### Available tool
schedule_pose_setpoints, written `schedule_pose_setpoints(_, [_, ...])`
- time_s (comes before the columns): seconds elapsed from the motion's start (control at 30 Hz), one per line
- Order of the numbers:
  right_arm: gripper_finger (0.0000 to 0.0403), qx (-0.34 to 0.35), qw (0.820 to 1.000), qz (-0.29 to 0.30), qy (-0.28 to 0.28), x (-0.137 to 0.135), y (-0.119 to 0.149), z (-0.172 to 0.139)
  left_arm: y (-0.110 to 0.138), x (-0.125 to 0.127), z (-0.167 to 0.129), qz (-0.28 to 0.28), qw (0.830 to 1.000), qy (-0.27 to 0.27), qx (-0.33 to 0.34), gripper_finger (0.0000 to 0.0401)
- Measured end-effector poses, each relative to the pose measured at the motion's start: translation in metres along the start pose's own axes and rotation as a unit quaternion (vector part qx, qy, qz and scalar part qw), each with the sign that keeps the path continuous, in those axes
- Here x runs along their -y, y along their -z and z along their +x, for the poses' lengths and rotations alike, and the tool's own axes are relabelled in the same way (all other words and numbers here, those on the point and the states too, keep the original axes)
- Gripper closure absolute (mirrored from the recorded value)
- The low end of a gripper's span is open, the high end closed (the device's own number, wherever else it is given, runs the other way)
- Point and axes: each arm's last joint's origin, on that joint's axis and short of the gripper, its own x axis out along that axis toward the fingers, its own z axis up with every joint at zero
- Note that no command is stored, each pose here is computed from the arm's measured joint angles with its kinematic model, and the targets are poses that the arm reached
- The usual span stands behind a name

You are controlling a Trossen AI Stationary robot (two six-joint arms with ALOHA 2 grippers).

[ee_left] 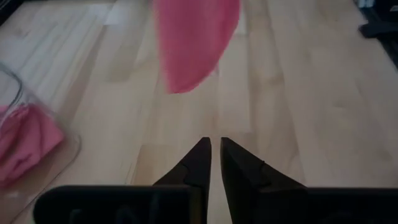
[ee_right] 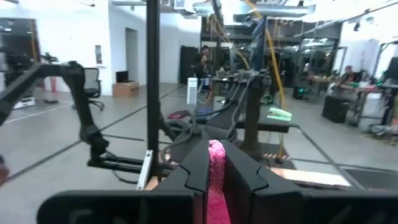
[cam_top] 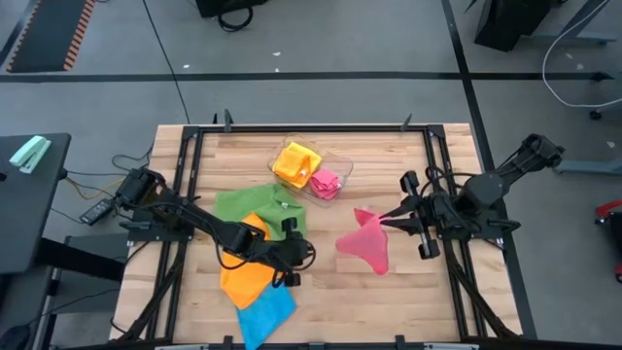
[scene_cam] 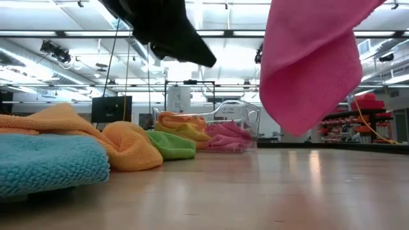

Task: Fold microfiber towels
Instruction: Fold the pink microfiber cloth

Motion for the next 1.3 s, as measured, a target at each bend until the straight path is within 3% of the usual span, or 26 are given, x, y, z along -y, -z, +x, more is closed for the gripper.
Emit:
schedule_pose_setpoints(0.23, [0.0363, -0.028, 0.991, 0.092, -0.093, -0.006, 0.005, 0.000, -0.002, 0.004, -0.002, 0.003, 1.000, 0.007, 0.012, 0.0360])
schedule_pose_setpoints(0.37, [0.0363, -0.045, 0.991, 0.096, -0.085, -0.006, 0.008, -0.001, -0.002, 0.004, -0.001, 0.003, 1.000, 0.007, 0.011, 0.0361])
schedule_pose_setpoints(0.47, [0.0363, -0.064, 0.996, 0.058, -0.020, -0.001, 0.014, 0.001, -0.002, 0.004, -0.001, 0.003, 1.000, 0.007, 0.011, 0.0357])
schedule_pose_setpoints(0.57, [0.0363, -0.103, 0.990, -0.018, 0.090, 0.010, 0.021, 0.001, -0.002, 0.004, -0.001, 0.003, 1.000, 0.007, 0.011, 0.0354])
schedule_pose_setpoints(0.63, [0.0363, -0.130, 0.973, -0.078, 0.174, 0.022, 0.025, 0.001, -0.002, 0.004, -0.001, 0.003, 1.000, 0.007, 0.011, 0.0354])
schedule_pose_setpoints(0.73, [0.0363, -0.163, 0.931, -0.167, 0.281, 0.042, 0.026, 0.001, -0.002, 0.004, -0.001, 0.003, 1.000, 0.007, 0.011, 0.0357])
schedule_pose_setpoints(0.8, [0.0363, -0.172, 0.911, -0.200, 0.317, 0.054, 0.024, 0.002, -0.002, 0.004, -0.001, 0.003, 1.000, 0.007, 0.011, 0.0360])
schedule_pose_setpoints(0.87, [0.0363, -0.173, 0.909, -0.208, 0.317, 0.063, 0.024, 0.003, -0.002, 0.004, -0.001, 0.003, 1.000, 0.007, 0.011, 0.0363])
schedule_pose_setpoints(0.97, [0.0363, -0.166, 0.935, -0.186, 0.253, 0.065, 0.027, 0.007, -0.001, 0.004, -0.001, 0.003, 1.000, 0.006, 0.010, 0.0366])
schedule_pose_setpoints(1.1, [0.0363, -0.196, 0.957, -0.098, 0.191, 0.061, 0.042, 0.011, -0.001, 0.004, -0.001, 0.003, 1.000, 0.006, 0.010, 0.0364])
schedule_pose_setpoints(1.2, [0.0363, -0.256, 0.951, -0.016, 0.169, 0.057, 0.061, 0.013, -0.001, 0.004, -0.001, 0.003, 1.000, 0.006, 0.010, 0.0361])
schedule_pose_setpoints(1.3, [0.0363, -0.330, 0.929, 0.039, 0.162, 0.053, 0.082, 0.017, -0.001, 0.004, -0.001, 0.003, 1.000, 0.006, 0.010, 0.0363])
